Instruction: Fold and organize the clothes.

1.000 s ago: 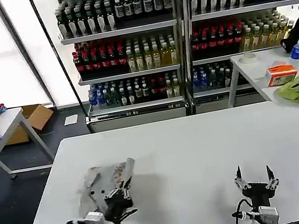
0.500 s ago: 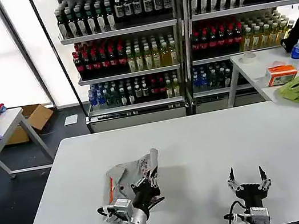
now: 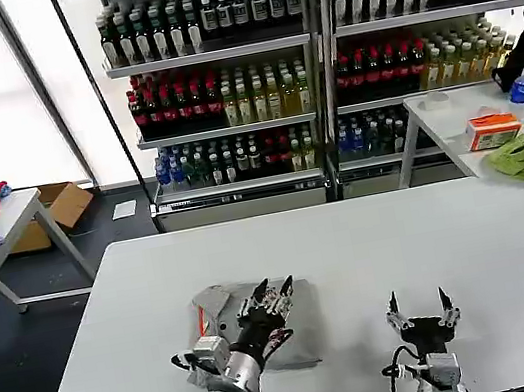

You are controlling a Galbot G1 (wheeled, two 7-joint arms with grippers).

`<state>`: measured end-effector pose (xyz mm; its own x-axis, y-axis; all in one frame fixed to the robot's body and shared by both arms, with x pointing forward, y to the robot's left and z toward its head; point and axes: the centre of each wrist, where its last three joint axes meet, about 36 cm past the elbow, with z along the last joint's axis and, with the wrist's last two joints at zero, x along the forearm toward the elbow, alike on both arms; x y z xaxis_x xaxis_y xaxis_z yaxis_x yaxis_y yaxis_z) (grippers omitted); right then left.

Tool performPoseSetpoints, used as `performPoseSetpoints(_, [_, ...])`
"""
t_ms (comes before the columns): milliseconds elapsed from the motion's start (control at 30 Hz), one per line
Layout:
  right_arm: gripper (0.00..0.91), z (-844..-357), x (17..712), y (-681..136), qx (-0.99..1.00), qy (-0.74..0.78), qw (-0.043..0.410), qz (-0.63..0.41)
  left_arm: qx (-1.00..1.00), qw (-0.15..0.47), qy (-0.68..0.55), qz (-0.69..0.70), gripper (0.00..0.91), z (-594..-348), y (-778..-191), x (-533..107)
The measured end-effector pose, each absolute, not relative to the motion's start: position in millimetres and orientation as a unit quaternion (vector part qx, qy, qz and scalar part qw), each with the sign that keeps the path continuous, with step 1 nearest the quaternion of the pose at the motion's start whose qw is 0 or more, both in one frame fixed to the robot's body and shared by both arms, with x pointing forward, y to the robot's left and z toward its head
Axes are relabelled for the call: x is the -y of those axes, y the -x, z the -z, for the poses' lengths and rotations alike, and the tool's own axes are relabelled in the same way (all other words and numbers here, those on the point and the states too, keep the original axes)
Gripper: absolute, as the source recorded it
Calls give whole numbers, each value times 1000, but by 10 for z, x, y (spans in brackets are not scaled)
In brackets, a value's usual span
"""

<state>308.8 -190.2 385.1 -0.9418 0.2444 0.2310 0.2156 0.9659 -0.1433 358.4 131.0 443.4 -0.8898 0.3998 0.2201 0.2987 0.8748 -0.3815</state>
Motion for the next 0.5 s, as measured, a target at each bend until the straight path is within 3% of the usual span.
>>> performPoseSetpoints(500, [907, -4192, 1407, -3503, 965, -8, 235, 114, 984, 133, 64, -104, 907, -4683, -3546, -2113])
